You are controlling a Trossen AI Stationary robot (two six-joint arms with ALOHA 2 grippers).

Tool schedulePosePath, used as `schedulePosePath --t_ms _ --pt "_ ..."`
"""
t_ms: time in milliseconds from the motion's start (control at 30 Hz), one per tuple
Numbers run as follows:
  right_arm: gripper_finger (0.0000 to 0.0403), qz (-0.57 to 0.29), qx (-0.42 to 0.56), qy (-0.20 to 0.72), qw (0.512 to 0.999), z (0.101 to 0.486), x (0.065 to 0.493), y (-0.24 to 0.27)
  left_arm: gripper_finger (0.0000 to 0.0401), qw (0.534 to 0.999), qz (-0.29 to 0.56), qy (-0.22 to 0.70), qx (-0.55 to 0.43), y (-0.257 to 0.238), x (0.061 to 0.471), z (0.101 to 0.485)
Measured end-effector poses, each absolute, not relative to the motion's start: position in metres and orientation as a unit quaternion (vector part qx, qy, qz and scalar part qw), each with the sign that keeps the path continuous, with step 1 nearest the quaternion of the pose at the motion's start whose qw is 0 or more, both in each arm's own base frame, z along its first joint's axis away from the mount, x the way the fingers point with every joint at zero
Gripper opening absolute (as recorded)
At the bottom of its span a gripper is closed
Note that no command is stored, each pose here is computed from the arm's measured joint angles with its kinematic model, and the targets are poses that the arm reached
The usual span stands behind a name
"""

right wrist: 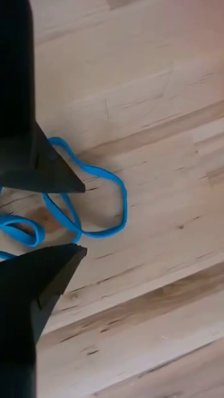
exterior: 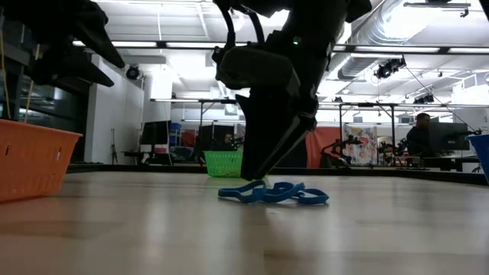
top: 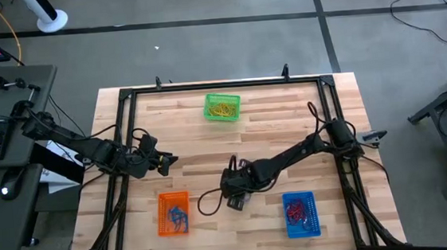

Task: Sort rubber bands into baskets
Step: Put the blue rubber band into the orange bin

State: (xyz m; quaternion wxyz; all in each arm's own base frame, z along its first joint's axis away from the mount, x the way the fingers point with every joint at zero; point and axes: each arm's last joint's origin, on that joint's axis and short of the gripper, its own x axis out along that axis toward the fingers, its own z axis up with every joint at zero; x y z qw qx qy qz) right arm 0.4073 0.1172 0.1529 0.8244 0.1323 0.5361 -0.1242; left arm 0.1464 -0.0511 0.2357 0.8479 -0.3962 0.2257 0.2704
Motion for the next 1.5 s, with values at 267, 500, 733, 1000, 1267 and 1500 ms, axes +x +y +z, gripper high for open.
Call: schedulePosePath --t_ms 267,500,733,1000,1267,1500 --pt "0.0102 -0.124 0.146 0.542 0.818 0.153 0.407 0.117 0.0175 0.848 0.270 0.226 -0.396 -0.051 0.146 0.236" --pt "0.0060 -0.115 0.167 0.555 0.807 0.152 0.405 0.118 0.0175 0.848 0.270 0.226 -0.396 -0.051 0.146 0.236" --pt "0.0006 -0.108 0.193 0.561 0.798 0.149 0.406 0.119 0.0175 0.849 0.275 0.220 -0.393 -0.051 0.146 0.236" --pt "0.0001 -0.122 0.203 0.552 0.799 0.151 0.411 0.119 0.0175 0.849 0.275 0.220 -0.393 -0.051 0.146 0.236" --pt "0.0000 -0.069 0.161 0.484 0.857 0.224 0.433 0.124 0.0175 0.850 0.276 0.222 -0.391 -0.051 0.146 0.235" --pt "0.0000 -0.005 0.163 0.373 0.913 0.270 0.457 0.125 0.0175 0.851 0.276 0.223 -0.388 -0.051 0.146 0.235"
